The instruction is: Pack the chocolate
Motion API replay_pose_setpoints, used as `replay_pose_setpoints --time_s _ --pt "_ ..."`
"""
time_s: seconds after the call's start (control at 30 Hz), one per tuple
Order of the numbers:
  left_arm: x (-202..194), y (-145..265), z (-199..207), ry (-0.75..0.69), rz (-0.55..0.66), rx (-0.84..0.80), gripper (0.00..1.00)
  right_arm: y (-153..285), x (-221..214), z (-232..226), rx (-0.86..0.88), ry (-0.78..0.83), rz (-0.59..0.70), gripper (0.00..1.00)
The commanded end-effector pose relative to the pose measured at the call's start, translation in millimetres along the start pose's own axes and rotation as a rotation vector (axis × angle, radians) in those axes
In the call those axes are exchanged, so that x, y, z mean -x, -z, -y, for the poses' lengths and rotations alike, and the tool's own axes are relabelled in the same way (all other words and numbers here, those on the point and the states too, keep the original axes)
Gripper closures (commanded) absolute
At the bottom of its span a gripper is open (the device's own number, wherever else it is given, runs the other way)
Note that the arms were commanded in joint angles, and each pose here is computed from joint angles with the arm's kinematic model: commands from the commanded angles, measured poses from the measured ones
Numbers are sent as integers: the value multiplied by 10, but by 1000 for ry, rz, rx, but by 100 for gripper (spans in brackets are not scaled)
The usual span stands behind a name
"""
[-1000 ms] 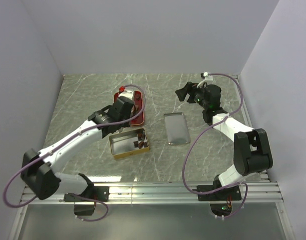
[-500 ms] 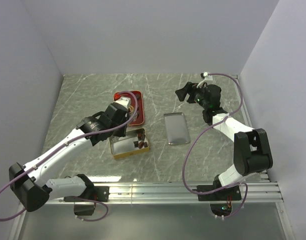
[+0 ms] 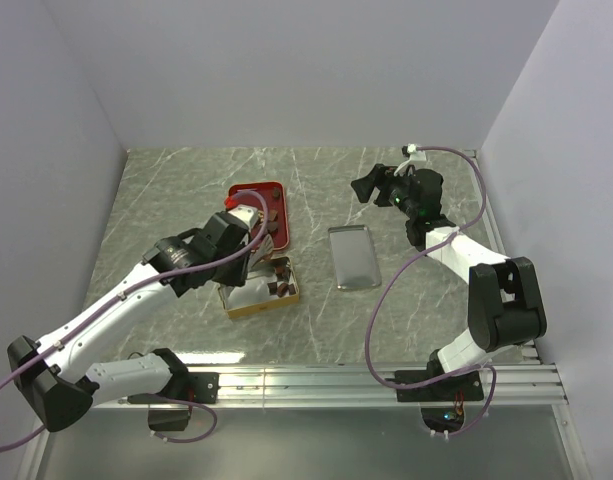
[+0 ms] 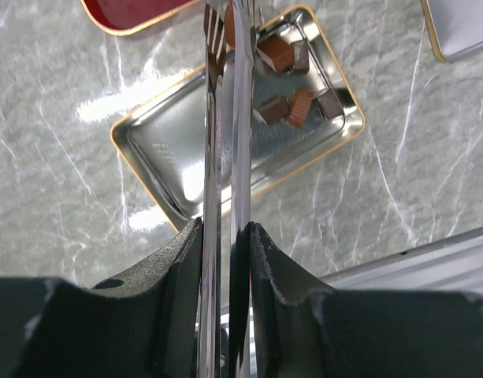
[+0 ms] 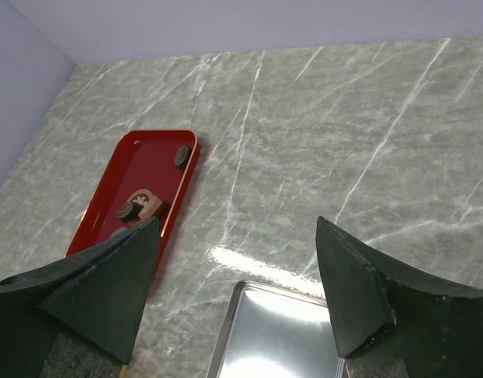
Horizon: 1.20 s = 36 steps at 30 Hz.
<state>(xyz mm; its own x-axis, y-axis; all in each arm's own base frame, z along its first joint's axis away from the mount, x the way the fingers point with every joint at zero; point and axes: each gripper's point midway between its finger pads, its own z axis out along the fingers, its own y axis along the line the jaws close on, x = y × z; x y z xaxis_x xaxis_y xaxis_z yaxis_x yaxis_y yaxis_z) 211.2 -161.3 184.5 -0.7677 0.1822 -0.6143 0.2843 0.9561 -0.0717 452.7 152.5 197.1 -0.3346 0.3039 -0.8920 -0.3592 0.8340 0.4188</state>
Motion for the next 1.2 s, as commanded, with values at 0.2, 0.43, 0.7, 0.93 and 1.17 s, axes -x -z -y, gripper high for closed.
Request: replay_pose_setpoints --time_s 0.2,0.43,0.7,0.93,1.17 --pt "-24 244 18 42 0 -36 68 -5 253 -94 27 29 62 14" --pt "-24 293 14 49 7 -42 68 3 251 -92 25 30 63 14" --pt "-56 345 65 46 -5 -80 68 -2 246 -96 26 32 61 14" --pt "-101 352 17 50 -15 -59 62 -12 238 -92 26 32 58 14" --pt "-80 341 19 46 -8 -57 58 -12 236 -88 24 33 57 14"
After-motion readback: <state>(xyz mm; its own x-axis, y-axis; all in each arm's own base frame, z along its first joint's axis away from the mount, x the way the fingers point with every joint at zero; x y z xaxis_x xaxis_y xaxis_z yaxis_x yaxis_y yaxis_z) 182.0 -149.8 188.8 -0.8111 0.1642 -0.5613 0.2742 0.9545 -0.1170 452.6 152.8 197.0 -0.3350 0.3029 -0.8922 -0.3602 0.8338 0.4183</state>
